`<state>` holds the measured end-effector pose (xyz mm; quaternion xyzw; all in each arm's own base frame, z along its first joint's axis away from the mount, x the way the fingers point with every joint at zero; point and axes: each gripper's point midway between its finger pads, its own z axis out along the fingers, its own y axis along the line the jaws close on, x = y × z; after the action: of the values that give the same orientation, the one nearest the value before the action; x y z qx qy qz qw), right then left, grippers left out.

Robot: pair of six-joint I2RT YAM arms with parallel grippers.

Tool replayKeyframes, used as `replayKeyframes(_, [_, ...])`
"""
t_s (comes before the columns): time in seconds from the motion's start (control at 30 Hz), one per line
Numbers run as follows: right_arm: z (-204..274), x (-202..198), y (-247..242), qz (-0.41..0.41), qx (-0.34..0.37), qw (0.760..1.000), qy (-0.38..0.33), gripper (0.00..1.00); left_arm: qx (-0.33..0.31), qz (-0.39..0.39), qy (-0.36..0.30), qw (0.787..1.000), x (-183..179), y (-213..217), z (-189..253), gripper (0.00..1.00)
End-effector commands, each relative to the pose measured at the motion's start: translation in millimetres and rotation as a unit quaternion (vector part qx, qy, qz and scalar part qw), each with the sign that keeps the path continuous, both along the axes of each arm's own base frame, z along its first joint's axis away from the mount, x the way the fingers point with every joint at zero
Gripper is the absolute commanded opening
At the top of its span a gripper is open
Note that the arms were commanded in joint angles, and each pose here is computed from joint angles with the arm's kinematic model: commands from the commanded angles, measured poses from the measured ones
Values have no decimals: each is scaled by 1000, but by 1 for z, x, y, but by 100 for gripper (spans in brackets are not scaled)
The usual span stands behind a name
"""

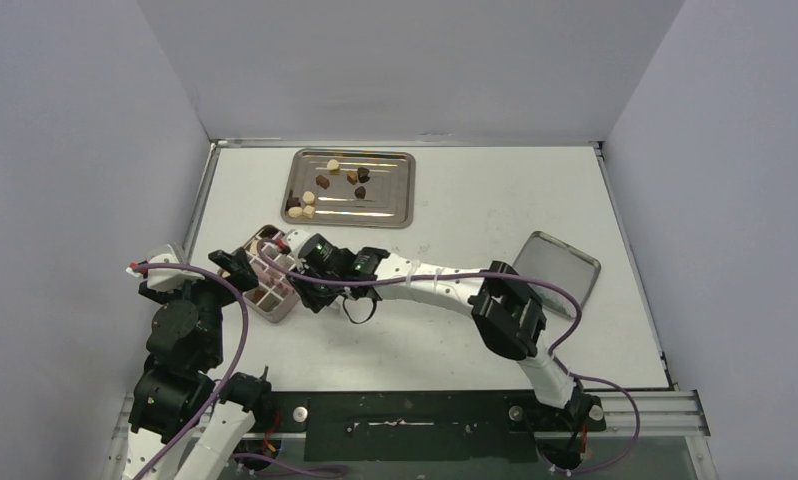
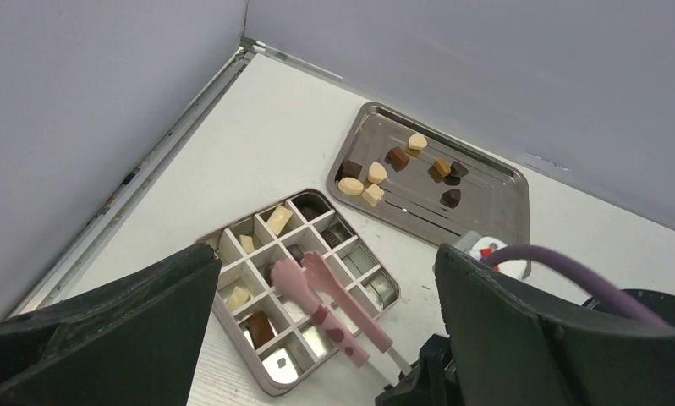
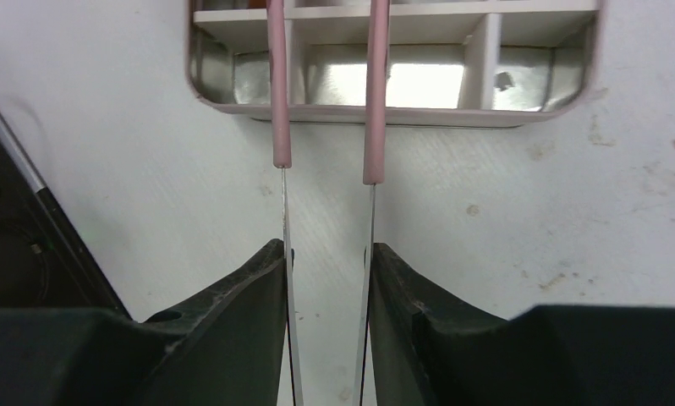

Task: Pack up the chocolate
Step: Place the fake chocolate in the packing box.

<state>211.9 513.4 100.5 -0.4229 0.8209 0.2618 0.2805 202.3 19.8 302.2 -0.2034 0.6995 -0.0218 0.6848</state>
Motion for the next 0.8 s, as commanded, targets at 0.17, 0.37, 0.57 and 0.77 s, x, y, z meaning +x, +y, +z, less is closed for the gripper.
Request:
replayKeyframes(0.17, [68,77,-42,-79,23,992,-91,35,-7,-2,-28,1000,-5,1,20,97])
replayKeyframes(0.37, [74,135,-79,-143,-8,981,-129,36,-7,-3,-27,1000,-5,1,19,97])
replayKeyframes(0.57, [56,170,-98,-161,-53,977,-130,36,-7,-3,-29,1000,-5,1,20,97])
replayKeyframes(0.77, [45,183,-85,-132,-55,983,-119,39,-6,-3,-28,1000,-5,1,19,97])
